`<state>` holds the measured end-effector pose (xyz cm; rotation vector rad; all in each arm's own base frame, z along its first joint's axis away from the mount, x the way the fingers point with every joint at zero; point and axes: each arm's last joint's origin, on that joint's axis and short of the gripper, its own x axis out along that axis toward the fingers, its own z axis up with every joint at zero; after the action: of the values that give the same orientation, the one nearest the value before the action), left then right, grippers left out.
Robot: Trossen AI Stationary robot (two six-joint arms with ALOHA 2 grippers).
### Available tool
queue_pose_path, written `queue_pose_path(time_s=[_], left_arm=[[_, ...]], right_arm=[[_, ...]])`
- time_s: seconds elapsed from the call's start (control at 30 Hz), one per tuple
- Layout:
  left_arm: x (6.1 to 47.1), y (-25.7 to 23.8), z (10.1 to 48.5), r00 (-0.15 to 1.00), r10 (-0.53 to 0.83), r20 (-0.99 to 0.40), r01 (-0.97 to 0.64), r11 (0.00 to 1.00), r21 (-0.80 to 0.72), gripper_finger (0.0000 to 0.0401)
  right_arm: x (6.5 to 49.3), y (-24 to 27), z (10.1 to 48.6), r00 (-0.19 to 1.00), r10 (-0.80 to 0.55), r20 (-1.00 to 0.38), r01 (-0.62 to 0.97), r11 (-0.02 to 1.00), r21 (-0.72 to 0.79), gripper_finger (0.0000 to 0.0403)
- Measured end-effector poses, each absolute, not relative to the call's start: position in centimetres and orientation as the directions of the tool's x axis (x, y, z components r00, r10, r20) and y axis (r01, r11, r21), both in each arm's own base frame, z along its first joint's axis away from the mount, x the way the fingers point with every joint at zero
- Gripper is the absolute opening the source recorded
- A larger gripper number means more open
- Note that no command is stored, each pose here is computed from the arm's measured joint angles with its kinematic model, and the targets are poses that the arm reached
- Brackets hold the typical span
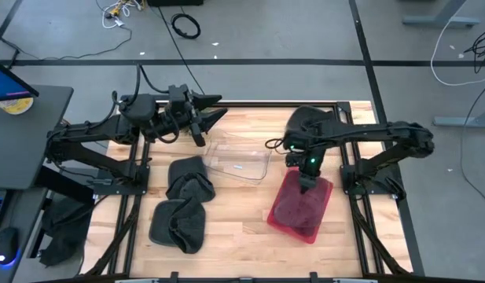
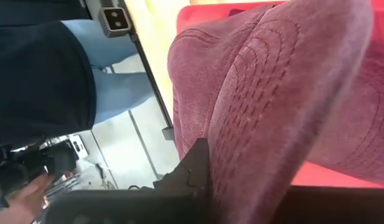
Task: Pick & Place hat
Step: Put the red cap into the red bin
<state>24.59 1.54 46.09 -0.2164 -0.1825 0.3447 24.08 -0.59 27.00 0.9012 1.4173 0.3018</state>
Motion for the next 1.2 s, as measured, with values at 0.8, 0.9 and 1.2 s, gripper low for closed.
queue_pose_path(time_s=[0.8, 0.9, 1.2], left_arm=[[24.7, 1.0, 45.7, 0.938, 0.331, 0.104, -0.301, 0.926, -0.23, 0.0236], [24.7, 1.0, 45.7, 0.938, 0.331, 0.105, -0.301, 0.926, -0.228, 0.0236], [24.7, 1.0, 45.7, 0.938, 0.331, 0.105, -0.301, 0.926, -0.228, 0.0236]], right_arm=[[25.8, 1.7, 25.8, 0.169, 0.613, -0.772, 0.363, 0.69, 0.627, 0.0006], [25.8, 1.9, 25.8, 0.163, 0.599, -0.784, 0.39, 0.691, 0.608, 0.0006], [25.8, 2.7, 25.8, 0.149, 0.584, -0.798, 0.43, 0.688, 0.584, 0.0006]])
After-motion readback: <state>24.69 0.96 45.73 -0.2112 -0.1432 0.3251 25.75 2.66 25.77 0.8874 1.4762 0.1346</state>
